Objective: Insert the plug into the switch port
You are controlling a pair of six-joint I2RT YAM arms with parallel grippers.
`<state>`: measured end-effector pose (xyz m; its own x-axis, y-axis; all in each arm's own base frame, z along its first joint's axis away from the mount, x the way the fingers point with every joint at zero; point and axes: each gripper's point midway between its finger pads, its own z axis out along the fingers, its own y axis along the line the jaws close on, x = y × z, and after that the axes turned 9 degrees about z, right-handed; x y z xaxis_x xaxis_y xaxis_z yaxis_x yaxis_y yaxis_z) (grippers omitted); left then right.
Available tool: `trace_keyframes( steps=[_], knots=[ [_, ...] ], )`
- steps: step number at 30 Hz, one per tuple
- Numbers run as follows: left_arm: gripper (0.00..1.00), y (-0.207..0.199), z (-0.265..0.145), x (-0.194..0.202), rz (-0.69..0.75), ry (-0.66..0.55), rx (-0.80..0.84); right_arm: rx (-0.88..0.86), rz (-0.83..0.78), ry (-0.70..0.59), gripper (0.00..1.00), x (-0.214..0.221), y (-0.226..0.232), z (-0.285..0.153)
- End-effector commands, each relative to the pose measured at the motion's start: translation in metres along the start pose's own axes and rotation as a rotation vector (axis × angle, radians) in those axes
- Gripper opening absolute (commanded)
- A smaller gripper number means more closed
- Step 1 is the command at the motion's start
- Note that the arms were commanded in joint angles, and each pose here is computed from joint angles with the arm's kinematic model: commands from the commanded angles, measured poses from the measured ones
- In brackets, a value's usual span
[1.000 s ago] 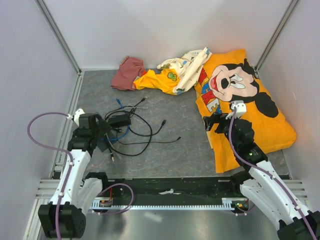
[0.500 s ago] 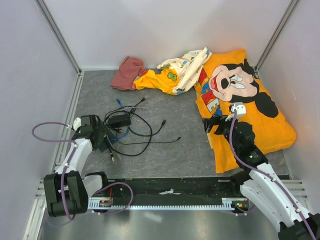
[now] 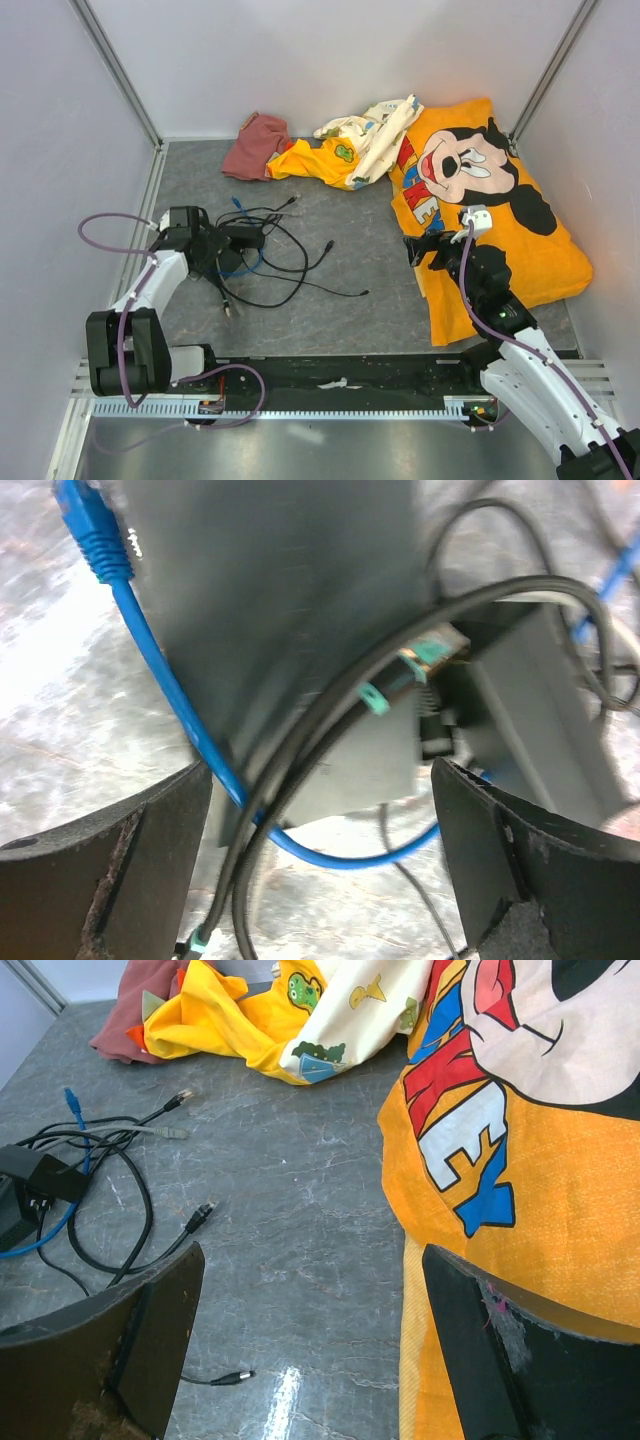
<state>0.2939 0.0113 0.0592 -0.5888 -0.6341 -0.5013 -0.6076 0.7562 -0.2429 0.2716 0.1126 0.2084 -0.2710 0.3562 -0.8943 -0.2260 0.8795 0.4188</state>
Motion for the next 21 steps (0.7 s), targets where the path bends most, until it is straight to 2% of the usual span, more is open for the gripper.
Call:
trace_keyframes(
  steps=[1, 6, 15, 18, 21],
  knots=[
    [0.96, -0.028, -0.017, -0.033, 0.053, -0.102, 0.053, -0.027, -0.012, -0.031, 0.98, -0.006, 0.006, 0.000],
    [0.96, -0.038, -0.020, -0.033, 0.139, -0.124, 0.036, -0.032, -0.010, -0.030, 0.98, -0.005, 0.006, 0.001],
    [0.96, -0.057, 0.016, -0.021, 0.270, -0.022, -0.007, -0.028, -0.014, -0.034, 0.98, -0.006, 0.006, -0.001],
    [0.96, -0.076, 0.026, -0.018, 0.330, -0.002, 0.004, -0.029, -0.014, -0.031, 0.98, -0.005, 0.006, -0.001],
    [0.96, -0.120, 0.033, -0.014, 0.414, 0.010, 0.082, -0.026, -0.018, -0.033, 0.98, -0.005, 0.005, -0.001]
  ],
)
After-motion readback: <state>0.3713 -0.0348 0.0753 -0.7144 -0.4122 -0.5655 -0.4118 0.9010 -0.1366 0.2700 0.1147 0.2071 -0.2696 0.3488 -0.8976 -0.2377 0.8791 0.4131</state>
